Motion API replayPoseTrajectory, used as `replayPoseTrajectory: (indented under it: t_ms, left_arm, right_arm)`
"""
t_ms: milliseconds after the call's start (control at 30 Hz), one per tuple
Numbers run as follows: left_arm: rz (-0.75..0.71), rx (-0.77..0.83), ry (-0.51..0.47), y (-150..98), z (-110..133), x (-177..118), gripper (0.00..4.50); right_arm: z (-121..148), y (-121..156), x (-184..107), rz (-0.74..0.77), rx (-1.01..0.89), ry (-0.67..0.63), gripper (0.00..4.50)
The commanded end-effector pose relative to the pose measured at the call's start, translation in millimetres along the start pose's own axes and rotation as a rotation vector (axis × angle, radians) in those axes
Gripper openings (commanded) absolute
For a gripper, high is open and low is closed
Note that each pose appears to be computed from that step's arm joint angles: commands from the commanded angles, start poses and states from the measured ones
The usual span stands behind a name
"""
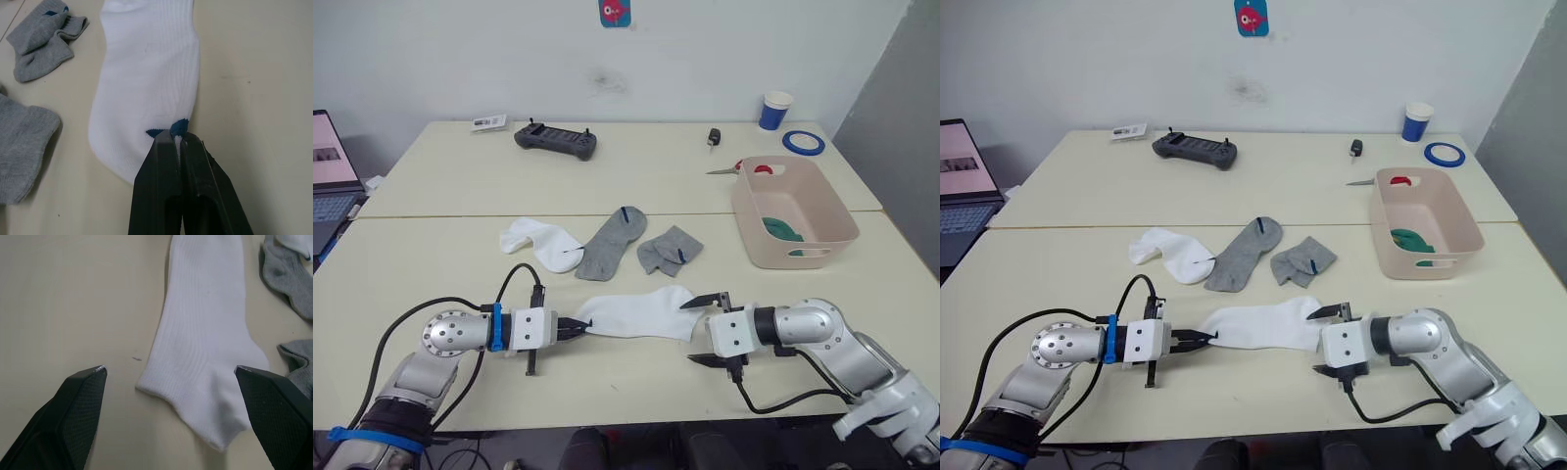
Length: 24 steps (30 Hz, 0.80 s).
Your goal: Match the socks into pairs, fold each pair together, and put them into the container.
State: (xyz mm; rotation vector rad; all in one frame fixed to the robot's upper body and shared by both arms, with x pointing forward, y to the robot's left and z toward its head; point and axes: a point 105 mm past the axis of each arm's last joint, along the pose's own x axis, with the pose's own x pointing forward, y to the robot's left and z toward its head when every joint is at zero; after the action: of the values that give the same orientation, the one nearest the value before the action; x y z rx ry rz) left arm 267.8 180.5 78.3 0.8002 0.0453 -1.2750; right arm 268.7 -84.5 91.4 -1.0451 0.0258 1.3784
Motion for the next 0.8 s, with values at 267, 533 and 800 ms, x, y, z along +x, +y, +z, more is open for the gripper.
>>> replayPoseTrajectory:
  t_ms: [267, 533, 800]
  left_arm:
    - [-0.014, 0.083, 0.009, 1, 7, -6, 0.0]
    - [-0.029, 0.082, -0.004, -2, 10, -4, 0.0]
    - [-0.147, -0.184, -0.046, -21, 36, -19, 0.0]
  right_arm:
    - [-18, 0, 2, 0.084, 0.063, 0.058, 1.76]
    - [-12, 0, 3, 0.089, 0.108, 0.026, 0.02]
    - [22, 14, -22, 0.135, 0.289, -0.089, 0.02]
